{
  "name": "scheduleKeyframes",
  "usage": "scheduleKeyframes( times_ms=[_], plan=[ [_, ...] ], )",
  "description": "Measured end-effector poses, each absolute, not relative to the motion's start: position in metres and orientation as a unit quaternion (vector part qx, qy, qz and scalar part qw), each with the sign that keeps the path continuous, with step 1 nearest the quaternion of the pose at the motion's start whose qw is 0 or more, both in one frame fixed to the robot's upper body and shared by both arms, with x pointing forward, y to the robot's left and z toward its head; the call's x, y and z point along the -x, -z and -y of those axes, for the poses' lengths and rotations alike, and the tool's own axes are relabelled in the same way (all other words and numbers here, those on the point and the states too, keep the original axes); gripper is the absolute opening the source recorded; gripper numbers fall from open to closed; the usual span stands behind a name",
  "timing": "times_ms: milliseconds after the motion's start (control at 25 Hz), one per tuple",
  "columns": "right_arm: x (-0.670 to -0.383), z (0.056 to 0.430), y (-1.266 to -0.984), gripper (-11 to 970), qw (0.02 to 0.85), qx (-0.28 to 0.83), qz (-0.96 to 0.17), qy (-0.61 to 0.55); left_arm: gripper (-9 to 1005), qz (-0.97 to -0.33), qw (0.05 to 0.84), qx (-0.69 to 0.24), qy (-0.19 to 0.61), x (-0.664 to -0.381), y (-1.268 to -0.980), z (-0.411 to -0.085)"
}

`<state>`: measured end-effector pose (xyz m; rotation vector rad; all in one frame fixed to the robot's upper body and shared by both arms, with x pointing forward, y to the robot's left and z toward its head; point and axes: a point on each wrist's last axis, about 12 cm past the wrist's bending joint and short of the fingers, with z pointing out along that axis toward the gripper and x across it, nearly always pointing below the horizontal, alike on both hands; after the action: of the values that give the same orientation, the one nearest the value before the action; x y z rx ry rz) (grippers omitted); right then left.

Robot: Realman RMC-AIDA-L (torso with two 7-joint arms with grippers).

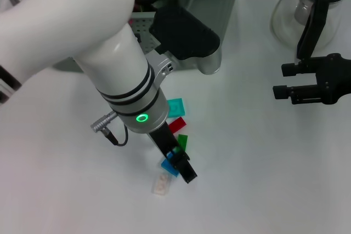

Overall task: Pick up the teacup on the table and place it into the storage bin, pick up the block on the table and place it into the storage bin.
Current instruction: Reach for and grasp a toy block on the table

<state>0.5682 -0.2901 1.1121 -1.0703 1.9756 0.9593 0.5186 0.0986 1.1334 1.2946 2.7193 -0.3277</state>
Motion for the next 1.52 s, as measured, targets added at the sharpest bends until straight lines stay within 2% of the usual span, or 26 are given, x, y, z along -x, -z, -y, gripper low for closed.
scheduleKeyframes(
  times_ms=[1520],
  plan=[
    [-0.571, 0.294, -1.115, 745, 0.346, 0.42, -0.759, -0.358, 857, -0.903, 0.061, -0.417, 0.078, -0.514, -1.115, -0.092]
  ],
)
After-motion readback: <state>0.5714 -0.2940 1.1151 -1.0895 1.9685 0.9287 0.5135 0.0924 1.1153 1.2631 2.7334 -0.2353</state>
